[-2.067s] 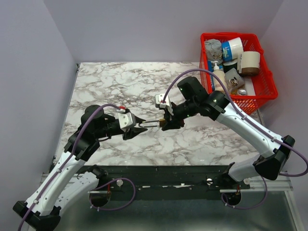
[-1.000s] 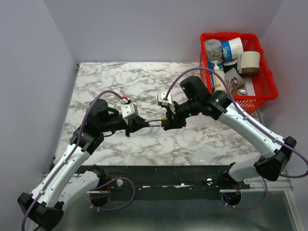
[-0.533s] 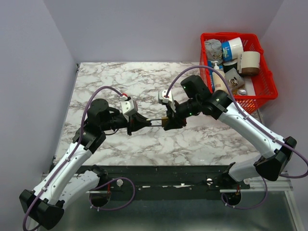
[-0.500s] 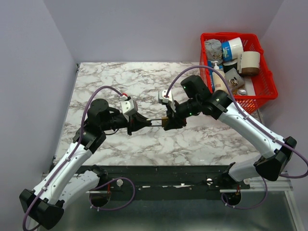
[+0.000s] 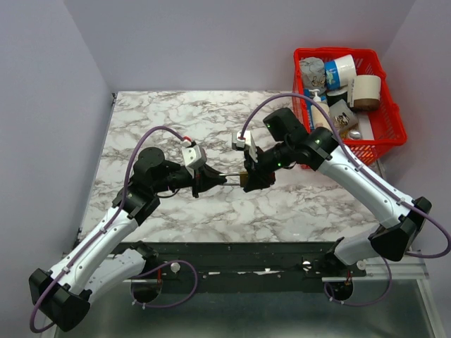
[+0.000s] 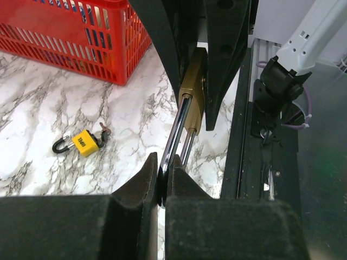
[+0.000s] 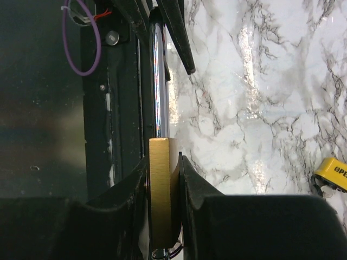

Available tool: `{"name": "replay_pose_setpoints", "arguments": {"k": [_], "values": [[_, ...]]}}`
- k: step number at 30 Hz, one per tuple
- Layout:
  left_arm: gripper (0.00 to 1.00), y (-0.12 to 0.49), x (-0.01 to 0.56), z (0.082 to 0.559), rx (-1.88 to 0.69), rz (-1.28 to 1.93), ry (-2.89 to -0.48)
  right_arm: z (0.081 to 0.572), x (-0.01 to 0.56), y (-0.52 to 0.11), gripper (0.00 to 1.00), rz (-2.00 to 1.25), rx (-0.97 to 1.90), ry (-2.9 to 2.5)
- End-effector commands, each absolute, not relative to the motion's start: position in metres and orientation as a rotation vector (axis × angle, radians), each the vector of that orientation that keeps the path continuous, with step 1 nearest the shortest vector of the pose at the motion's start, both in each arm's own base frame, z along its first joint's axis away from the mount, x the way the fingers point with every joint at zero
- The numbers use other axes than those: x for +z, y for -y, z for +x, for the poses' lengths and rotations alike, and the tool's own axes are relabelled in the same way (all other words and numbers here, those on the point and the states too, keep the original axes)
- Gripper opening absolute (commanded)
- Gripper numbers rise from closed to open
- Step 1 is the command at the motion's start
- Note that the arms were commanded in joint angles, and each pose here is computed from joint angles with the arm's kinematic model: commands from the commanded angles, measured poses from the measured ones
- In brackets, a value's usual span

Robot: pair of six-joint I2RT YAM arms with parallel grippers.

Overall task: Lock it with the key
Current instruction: Lock the lock.

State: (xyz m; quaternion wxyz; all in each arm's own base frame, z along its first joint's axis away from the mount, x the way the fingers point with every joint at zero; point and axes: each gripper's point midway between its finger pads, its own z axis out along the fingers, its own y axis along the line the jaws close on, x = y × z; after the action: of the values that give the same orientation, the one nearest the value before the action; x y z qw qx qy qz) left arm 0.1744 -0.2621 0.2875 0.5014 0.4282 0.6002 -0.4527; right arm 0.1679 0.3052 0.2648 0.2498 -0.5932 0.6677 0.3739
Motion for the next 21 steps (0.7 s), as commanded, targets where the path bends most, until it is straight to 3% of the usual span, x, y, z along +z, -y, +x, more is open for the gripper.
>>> {"name": "replay_pose_setpoints", "arguments": {"k": [1,15,21], "values": [[0.00,0.295,0.310,0.148,-1.221,1.128,-1.236,0.159,0.352,-0.391,0.01,-1.618,1.236,-1.188],[0.00,0.304,0.317,0.134,-1.273,1.142,-1.150,0.149,0.358,-0.411,0.01,-1.646,1.269,-1.131],[0.00,0.282,0.316,0.155,-1.216,1.054,-1.297,0.154,0.343,-0.389,0.01,-1.620,1.180,-1.216]]}}
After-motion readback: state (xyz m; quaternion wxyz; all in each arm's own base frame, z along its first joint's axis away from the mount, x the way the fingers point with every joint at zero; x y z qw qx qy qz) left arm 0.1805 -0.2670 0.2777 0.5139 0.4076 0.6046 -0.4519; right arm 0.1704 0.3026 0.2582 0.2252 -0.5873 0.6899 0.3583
